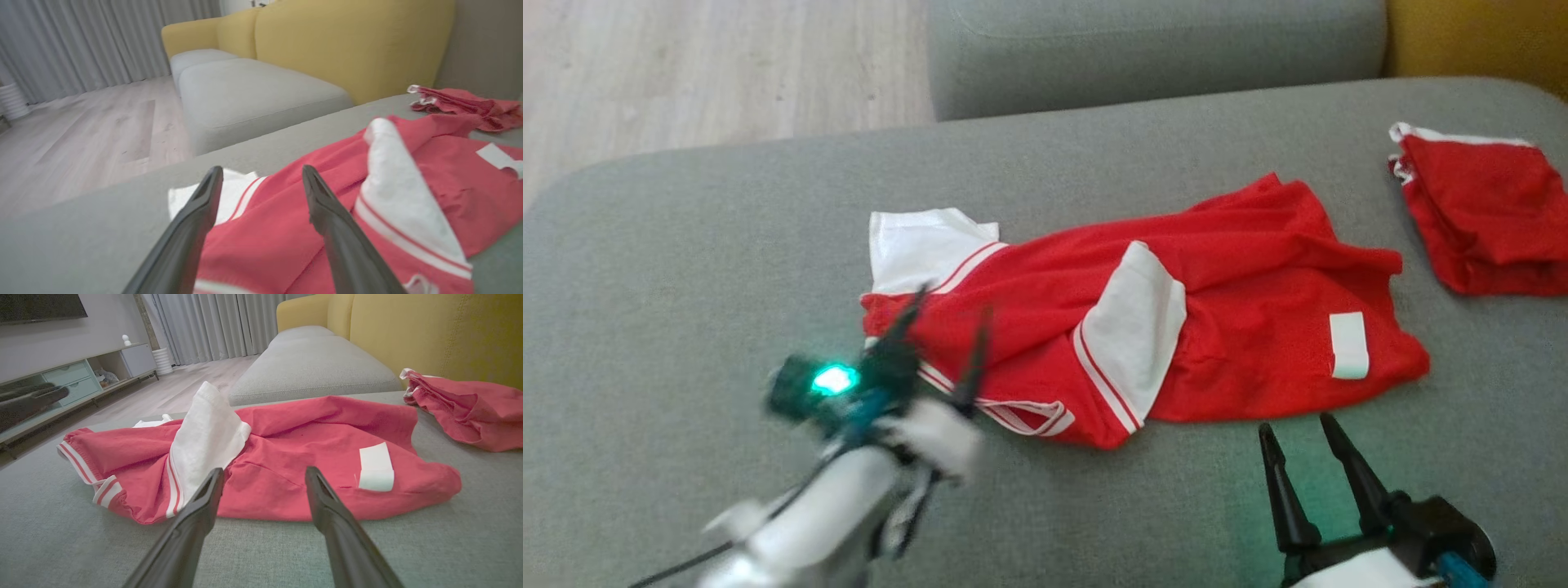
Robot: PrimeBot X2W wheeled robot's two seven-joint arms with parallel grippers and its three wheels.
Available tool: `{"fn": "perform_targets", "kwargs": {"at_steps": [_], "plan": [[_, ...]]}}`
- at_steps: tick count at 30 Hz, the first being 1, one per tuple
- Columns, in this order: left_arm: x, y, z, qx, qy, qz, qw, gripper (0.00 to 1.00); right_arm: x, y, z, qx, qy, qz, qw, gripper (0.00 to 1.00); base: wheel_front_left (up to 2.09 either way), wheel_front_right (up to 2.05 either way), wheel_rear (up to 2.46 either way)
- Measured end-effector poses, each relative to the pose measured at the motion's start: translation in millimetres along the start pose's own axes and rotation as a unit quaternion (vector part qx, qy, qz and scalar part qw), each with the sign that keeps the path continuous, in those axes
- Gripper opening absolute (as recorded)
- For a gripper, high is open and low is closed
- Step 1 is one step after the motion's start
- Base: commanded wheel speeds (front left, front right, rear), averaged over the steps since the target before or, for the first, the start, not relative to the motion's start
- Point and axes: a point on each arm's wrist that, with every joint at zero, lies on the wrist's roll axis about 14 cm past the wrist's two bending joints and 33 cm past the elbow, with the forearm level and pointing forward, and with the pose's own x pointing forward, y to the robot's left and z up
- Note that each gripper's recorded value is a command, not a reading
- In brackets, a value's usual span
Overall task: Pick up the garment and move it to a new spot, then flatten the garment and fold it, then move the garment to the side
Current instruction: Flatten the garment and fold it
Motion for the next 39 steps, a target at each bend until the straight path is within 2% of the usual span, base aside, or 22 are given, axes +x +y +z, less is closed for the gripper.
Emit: {"fn": "perform_targets", "kwargs": {"at_steps": [3, 6, 9, 11, 14, 17, 20, 27, 34, 35, 36, 37, 39], "plan": [[23.2, -44.7, 23.1, 0.03, -0.02, -0.063, 0.997, 1.0, 4.6, -4.4, -0.2, -0.002, 0.002, -0.006, 1.0, 1.0, 0.0, 0.0, 0.0], [40.4, -93.4, 40.9, 0.026, -0.027, -0.133, 0.99, 1.0, 8.1, -10.1, -2.5, -0.001, 0.007, -0.014, 1.0, 1.0, 0.0, 0.0, 0.0], [48.0, -138.5, 38.0, 0.02, -0.008, -0.199, 0.98, 1.0, 10.0, -16.2, -5.9, 0.0, 0.013, -0.024, 1.0, 1.0, 0.0, 0.0, 0.0], [52.8, -156.0, 29.8, 0.009, 0.014, -0.227, 0.974, 1.0, 11.5, -20.5, -7.9, 0.0, 0.017, -0.031, 0.999, 1.0, 0.0, 0.0, 0.0], [63.1, -161.7, 10.2, -0.003, 0.062, -0.24, 0.969, 1.0, 13.8, -25.7, -8.5, 0.0, 0.019, -0.039, 0.999, 1.0, 0.0, 0.0, 0.0], [77.8, -153.2, -11.2, 0.004, 0.106, -0.229, 0.968, 1.0, 15.8, -31.6, -8.2, -0.001, 0.02, -0.048, 0.999, 1.0, 0.0, 0.0, 0.0], [86.7, -148.0, -20.6, 0.004, 0.125, -0.223, 0.967, 1.0, 16.3, -35.6, -9.0, -0.002, 0.022, -0.054, 0.998, 1.0, 0.0, 0.0, 0.0], [89.7, -160.2, -45.1, -0.014, 0.176, -0.243, 0.954, 1.0, 13.4, -44.6, -17.2, -0.001, 0.037, -0.07, 0.997, 1.0, 0.0, 0.0, 0.0], [91.4, -158.8, -53.3, 0.004, 0.19, -0.24, 0.952, 1.0, 16.7, -43.9, -11.5, -0.004, 0.028, -0.068, 0.997, 1.0, 0.0, 0.0, 0.0], [91.5, -158.0, -54.5, 0.007, 0.191, -0.237, 0.952, 0.93, 16.6, -43.5, -11.3, -0.004, 0.028, -0.068, 0.997, 1.0, 0.0, 0.0, 0.0], [91.6, -157.3, -55.7, 0.01, 0.192, -0.236, 0.953, 0.67, 16.3, -43.7, -11.2, -0.004, 0.028, -0.068, 0.997, 1.0, 0.0, 0.0, 0.0], [91.4, -156.9, -56.7, 0.012, 0.193, -0.236, 0.952, 0.47, 16.0, -44.0, -11.2, -0.004, 0.028, -0.069, 0.997, 1.0, 0.0, 0.0, 0.0], [91.5, -155.4, -58.6, 0.015, 0.195, -0.233, 0.953, 0.24, 15.5, -44.3, -11.1, -0.004, 0.027, -0.069, 0.997, 1.0, 0.0, 0.0, 0.0]]}}
